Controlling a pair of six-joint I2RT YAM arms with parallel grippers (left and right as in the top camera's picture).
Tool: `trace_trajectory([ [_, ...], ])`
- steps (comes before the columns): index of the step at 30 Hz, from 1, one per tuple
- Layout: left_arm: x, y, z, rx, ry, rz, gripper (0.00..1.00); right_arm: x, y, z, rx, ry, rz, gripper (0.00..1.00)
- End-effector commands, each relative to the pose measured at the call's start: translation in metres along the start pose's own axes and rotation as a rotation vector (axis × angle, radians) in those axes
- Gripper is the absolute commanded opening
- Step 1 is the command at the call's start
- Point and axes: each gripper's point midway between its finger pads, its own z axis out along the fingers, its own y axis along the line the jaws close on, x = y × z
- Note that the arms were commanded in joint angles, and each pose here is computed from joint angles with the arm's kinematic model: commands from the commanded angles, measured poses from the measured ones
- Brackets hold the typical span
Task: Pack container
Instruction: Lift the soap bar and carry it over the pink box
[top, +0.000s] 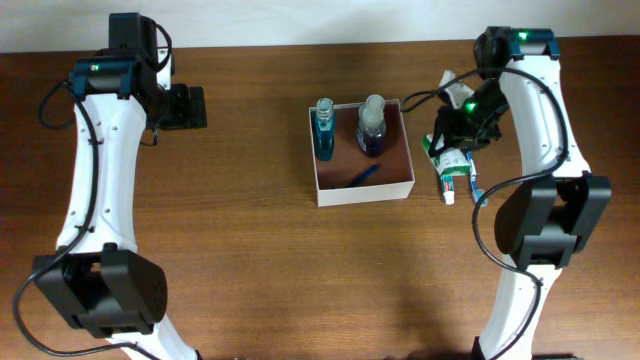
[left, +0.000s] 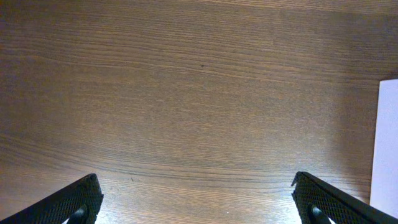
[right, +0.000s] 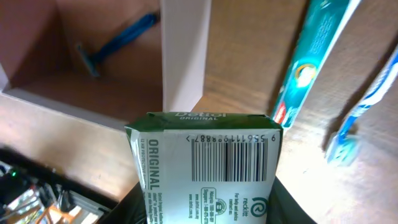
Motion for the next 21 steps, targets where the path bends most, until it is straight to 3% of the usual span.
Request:
trace_trajectory([
  [1, 0.001, -0.001, 0.000, 0.007, 0.004, -0.006, 0.99, 0.000, 0.018, -0.005, -0.015, -0.010, -0.028, 0.36],
  [8, 0.001, -0.001, 0.000, 0.007, 0.004, -0.006, 0.99, -0.002, 0.051, 0.002, -0.077, -0.002, -0.081, 0.36],
  [21, 0.001, -0.001, 0.000, 0.007, 0.004, -0.006, 0.99, 0.002, 0.094, 0.023, 0.007, 0.053, -0.226, 0.38],
])
